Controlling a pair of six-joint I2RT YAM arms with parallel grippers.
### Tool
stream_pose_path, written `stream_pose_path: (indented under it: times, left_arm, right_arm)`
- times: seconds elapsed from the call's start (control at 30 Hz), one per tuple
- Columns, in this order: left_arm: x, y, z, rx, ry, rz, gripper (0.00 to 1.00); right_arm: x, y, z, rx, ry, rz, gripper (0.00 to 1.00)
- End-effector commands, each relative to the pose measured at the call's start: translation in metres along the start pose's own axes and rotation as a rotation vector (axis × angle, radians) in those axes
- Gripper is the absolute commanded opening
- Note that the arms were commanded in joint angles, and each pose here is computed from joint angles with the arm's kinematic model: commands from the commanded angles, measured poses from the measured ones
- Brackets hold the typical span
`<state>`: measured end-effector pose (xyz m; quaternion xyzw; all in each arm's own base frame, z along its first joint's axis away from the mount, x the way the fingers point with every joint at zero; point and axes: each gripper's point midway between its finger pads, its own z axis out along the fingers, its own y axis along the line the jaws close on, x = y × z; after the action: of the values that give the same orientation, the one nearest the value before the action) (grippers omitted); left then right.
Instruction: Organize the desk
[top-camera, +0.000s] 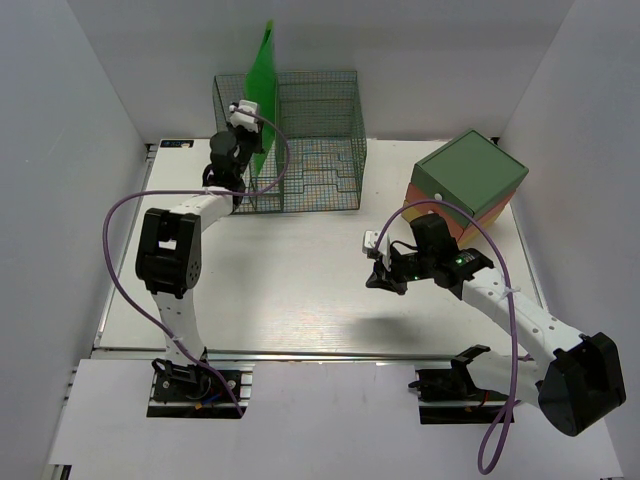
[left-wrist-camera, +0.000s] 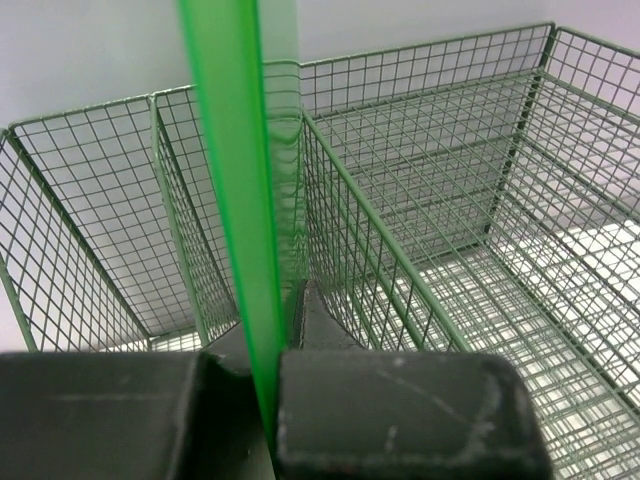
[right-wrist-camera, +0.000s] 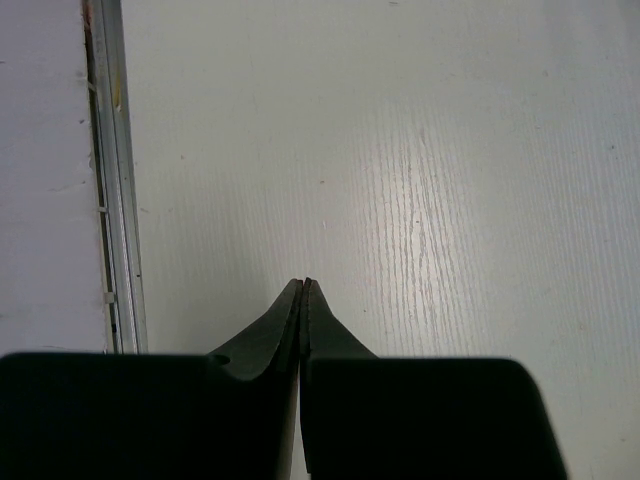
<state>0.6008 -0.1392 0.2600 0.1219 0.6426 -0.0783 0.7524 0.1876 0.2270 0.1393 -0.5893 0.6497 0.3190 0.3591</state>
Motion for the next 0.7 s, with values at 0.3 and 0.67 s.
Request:
stream_pose_path:
  times: [0.3, 0.67]
  left_arm:
    - [0.003, -0.006, -0.013, 0.063, -0.035, 0.032, 0.00]
    - [-0.023, 0.009, -0.008, 0.005, -0.115, 0.033, 0.00]
  right_arm:
    - [-0.010, -0.001, -0.002, -0.009, -0.026, -0.030, 0.00]
    - [-0.010, 0.001, -0.001, -0.014, -0.025, -0.031, 0.00]
